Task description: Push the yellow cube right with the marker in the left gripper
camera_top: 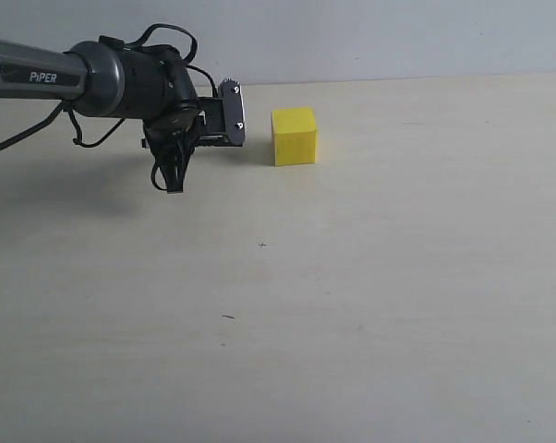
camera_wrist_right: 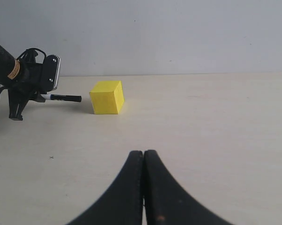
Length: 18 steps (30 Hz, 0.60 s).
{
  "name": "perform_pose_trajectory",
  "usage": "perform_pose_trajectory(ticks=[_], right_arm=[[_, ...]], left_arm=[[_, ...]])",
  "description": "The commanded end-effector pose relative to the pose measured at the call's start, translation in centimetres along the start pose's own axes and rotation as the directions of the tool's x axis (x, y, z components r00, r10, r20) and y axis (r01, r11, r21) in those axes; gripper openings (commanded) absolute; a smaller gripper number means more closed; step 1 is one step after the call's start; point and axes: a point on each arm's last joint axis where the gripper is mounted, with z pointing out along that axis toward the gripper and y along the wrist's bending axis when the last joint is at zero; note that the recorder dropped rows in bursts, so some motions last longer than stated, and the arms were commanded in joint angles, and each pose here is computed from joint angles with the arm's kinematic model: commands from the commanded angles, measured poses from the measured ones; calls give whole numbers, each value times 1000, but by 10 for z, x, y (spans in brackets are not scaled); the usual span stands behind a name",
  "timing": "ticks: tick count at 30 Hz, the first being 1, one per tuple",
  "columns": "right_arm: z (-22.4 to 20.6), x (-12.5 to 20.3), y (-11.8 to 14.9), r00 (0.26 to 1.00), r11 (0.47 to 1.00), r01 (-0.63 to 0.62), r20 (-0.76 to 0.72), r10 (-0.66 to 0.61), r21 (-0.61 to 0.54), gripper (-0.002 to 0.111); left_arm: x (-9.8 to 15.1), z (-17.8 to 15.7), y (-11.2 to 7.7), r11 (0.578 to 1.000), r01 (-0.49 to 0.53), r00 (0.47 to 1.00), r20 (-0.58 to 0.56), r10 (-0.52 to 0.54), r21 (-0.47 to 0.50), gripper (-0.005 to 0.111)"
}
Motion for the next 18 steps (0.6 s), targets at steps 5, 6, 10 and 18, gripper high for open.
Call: perform_pose_trajectory(ticks=[5,6,10,18], right_arm=[[0,1,0,1000,1000,3,7,-3,-1,0],[0,1,0,1000,1000,3,7,-3,-1,0],[0,1,0,1000,1000,3,7,-3,-1,0],[0,1,0,1000,1000,3,7,-3,-1,0]], left_arm=[[0,-3,4,1000,10,1000,2,-10,-16,0],[0,-3,4,1000,8,1000,1,-8,-17,0],[1,-3,4,1000,3,1000,0,-3,-21,0],[1,-3,5,1000,-4,1000,-1,4,-26,0]])
